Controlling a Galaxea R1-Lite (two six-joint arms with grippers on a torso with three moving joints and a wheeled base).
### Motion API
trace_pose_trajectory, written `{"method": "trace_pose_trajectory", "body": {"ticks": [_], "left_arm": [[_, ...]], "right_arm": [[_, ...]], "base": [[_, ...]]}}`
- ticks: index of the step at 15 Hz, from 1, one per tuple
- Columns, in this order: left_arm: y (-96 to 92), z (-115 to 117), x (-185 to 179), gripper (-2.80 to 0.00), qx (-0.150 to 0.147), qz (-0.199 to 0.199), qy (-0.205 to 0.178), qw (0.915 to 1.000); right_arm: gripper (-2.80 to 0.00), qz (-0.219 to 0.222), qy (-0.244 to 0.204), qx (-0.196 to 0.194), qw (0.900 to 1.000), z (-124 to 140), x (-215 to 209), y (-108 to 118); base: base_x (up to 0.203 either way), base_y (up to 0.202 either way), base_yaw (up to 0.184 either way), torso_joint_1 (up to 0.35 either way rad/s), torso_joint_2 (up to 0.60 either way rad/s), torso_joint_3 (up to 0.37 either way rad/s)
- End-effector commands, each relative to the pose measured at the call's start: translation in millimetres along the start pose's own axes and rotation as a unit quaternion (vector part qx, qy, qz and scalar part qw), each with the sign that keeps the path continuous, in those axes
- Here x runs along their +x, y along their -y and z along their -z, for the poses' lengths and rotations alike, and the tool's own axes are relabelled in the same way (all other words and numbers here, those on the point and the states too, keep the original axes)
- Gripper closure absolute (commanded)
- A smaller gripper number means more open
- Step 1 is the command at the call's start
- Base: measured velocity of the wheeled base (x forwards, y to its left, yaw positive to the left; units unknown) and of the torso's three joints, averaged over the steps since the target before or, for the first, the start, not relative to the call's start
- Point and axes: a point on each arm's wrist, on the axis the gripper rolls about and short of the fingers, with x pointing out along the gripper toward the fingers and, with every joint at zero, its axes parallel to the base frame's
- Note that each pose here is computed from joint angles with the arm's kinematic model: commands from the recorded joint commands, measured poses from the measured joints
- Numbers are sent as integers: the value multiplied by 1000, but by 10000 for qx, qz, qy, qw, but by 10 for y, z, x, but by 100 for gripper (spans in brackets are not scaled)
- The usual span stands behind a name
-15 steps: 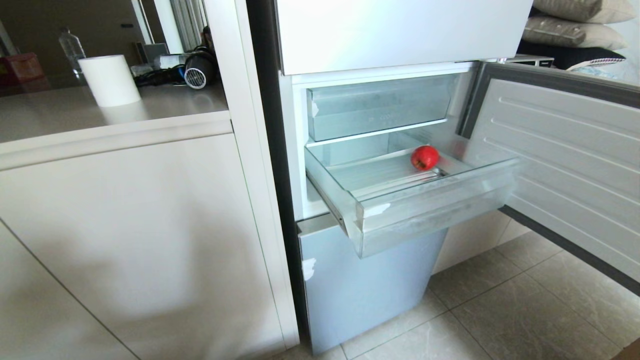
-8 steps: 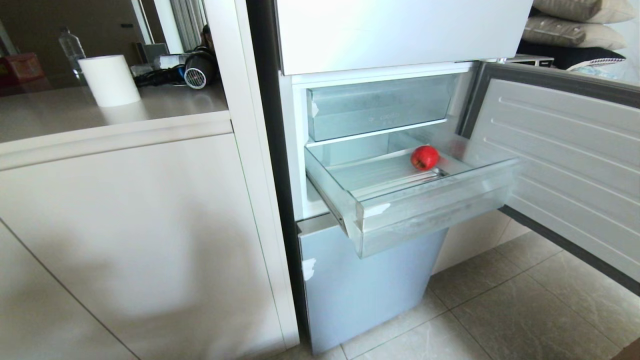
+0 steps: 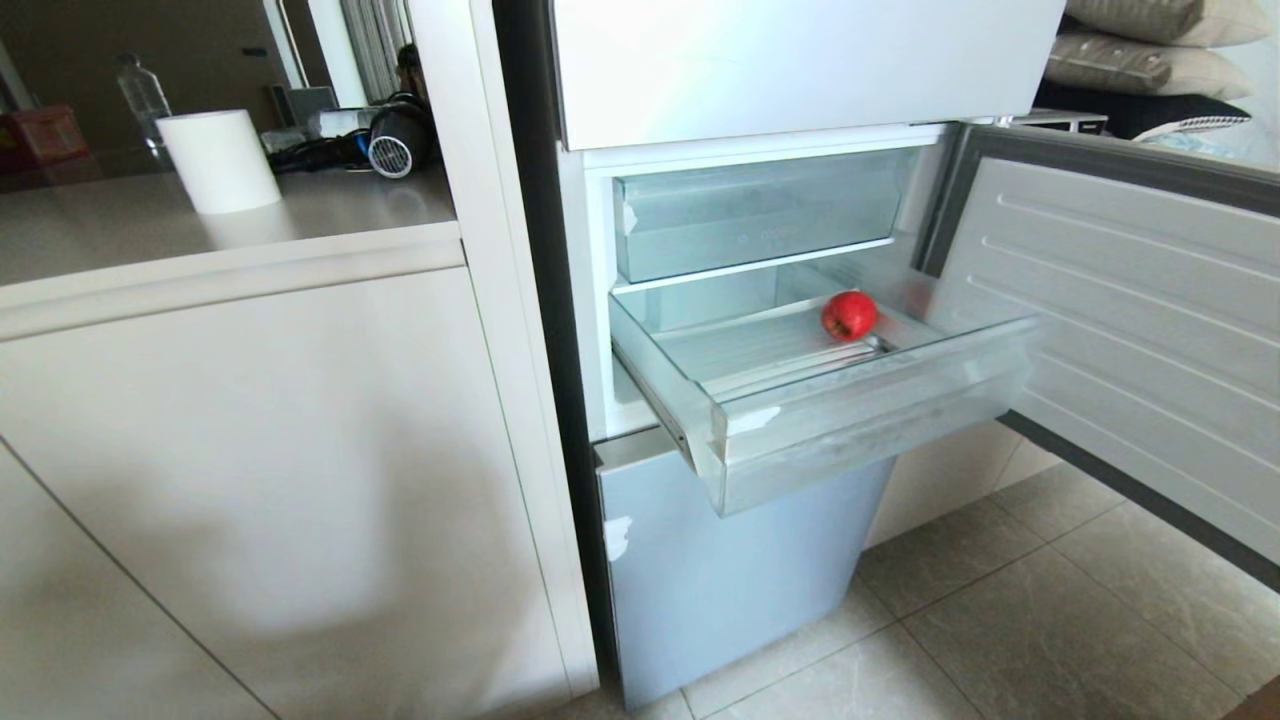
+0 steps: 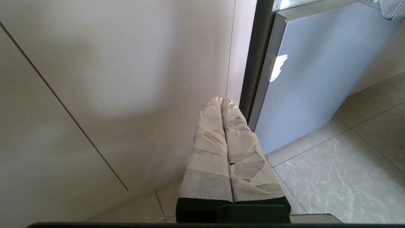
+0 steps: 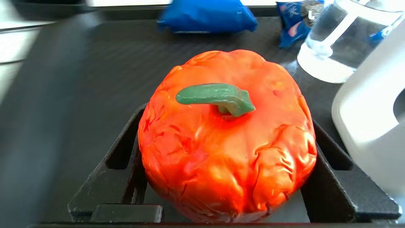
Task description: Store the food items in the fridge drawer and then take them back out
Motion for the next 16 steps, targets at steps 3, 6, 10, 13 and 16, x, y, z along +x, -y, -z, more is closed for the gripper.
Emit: {"method": "trace_pose_trajectory", "body": {"ticks": [3,6,10,13,16], "left_arm": [[0,0,0,0,0,-2,-2,10000],[0,0,0,0,0,-2,-3,10000],[0,-1,1,0,0,-2,-9,10000],[0,-1,1,0,-1,-9,-9,10000],[0,0,0,0,-1,-8,-2,10000]], "right_arm": [[0,-240,205,-32,9995,-262,-550,-129],[0,-373,249,-23,9990,-316,-772,-193],[0,-619,375,-40,9974,-394,-1173,-376],[0,-896,373,-4,9953,-355,-1537,-537],[0,-1382,380,-88,9896,-273,-1897,-743]], "base": [[0,0,0,0,0,0],[0,0,0,0,0,0],[0,0,0,0,0,0],[0,0,0,0,0,0],[0,0,0,0,0,0]]}}
